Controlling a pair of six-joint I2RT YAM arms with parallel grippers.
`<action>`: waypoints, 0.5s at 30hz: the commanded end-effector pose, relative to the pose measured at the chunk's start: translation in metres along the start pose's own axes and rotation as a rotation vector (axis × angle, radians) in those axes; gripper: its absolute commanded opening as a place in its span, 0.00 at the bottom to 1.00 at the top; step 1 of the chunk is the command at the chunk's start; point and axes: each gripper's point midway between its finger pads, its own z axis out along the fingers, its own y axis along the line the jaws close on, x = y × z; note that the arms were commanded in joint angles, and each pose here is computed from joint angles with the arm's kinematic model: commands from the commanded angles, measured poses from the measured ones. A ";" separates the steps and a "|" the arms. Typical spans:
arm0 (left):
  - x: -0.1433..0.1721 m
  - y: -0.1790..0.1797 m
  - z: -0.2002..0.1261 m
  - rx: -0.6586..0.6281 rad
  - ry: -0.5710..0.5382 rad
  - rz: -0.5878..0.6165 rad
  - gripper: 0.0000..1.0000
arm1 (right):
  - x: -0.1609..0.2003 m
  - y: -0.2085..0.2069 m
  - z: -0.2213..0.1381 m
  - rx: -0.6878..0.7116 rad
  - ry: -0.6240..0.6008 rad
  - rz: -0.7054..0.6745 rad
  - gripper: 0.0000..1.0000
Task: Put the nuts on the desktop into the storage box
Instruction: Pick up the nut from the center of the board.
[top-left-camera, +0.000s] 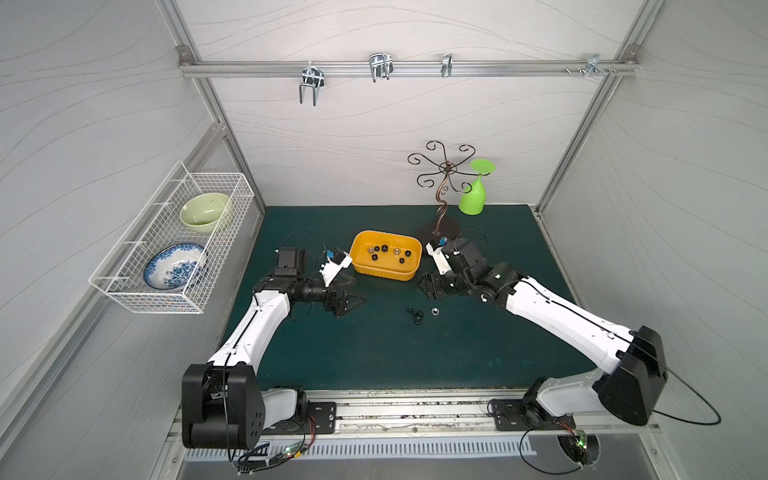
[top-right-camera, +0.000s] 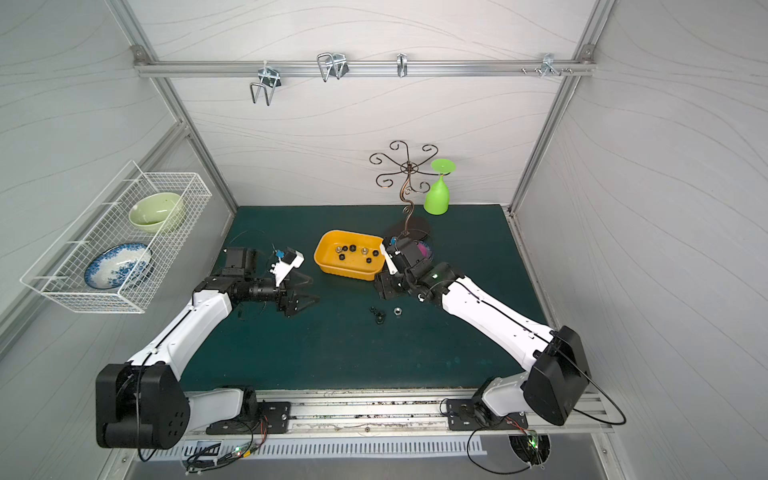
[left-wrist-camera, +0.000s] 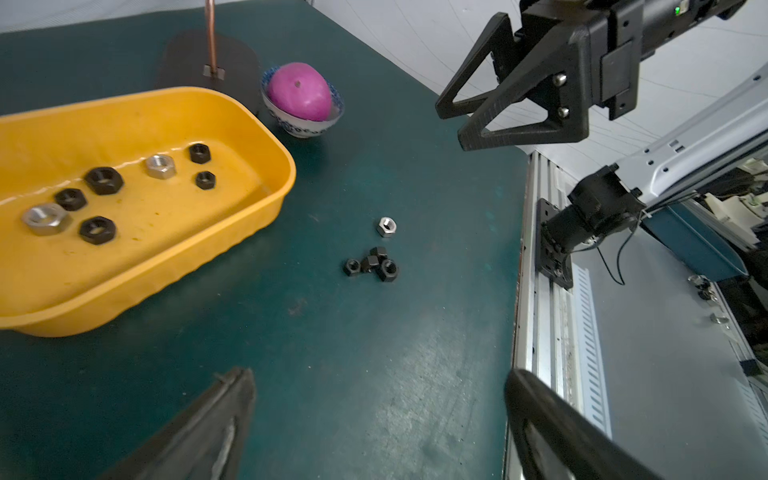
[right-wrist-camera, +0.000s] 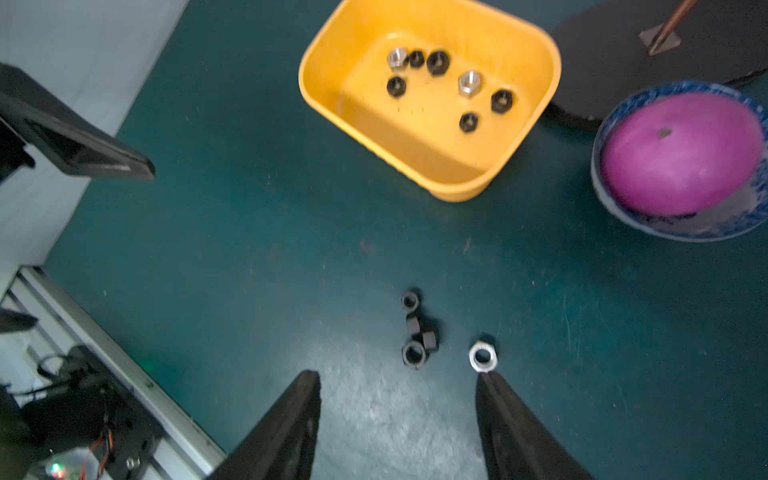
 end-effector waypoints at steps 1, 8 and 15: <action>-0.001 -0.006 0.003 0.008 -0.010 0.153 0.98 | 0.042 0.000 0.000 -0.027 0.134 -0.049 0.63; 0.034 -0.011 0.026 0.000 0.119 0.295 0.98 | 0.075 -0.003 0.029 -0.011 0.230 -0.020 0.65; 0.050 -0.023 0.035 0.071 0.125 0.375 0.98 | 0.099 -0.001 0.063 0.021 0.248 -0.023 0.65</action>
